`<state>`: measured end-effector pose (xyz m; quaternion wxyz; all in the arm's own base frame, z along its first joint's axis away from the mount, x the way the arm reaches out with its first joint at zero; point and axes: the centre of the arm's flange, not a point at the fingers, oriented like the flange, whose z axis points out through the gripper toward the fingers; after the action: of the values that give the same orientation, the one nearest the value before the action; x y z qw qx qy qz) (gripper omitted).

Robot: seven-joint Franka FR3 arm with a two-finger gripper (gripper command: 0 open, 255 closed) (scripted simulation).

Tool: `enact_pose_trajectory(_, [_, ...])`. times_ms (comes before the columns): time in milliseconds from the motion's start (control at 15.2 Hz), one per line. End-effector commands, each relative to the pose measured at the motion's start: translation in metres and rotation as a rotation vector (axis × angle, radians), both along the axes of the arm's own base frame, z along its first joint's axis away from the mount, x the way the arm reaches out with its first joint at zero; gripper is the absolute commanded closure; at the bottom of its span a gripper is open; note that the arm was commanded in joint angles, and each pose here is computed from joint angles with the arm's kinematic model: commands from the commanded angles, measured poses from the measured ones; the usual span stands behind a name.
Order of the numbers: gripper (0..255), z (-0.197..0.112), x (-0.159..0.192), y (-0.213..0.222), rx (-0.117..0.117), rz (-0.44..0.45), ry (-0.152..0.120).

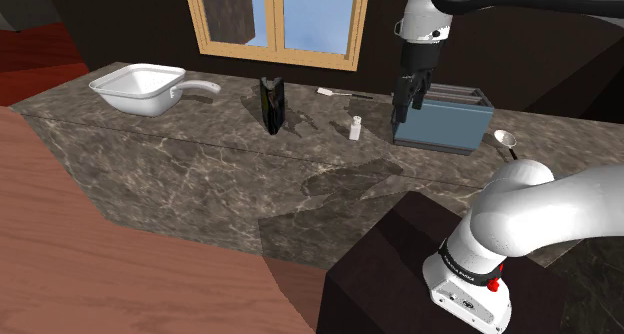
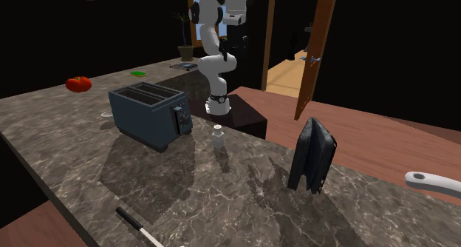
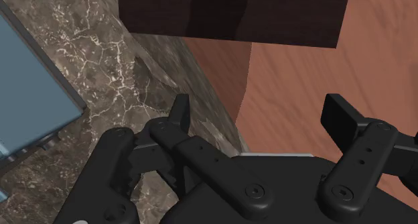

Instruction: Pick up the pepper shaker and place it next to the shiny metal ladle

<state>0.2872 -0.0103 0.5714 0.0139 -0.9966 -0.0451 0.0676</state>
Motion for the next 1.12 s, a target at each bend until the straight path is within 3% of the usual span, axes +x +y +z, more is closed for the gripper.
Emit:
enact_pose_trajectory(0, [0,0.0,0.0,0.0,0.0,0.0,0.0])
enact_pose_trajectory(1056, [0,-0.124,0.097,-0.119,0.03,0.042,-0.179])
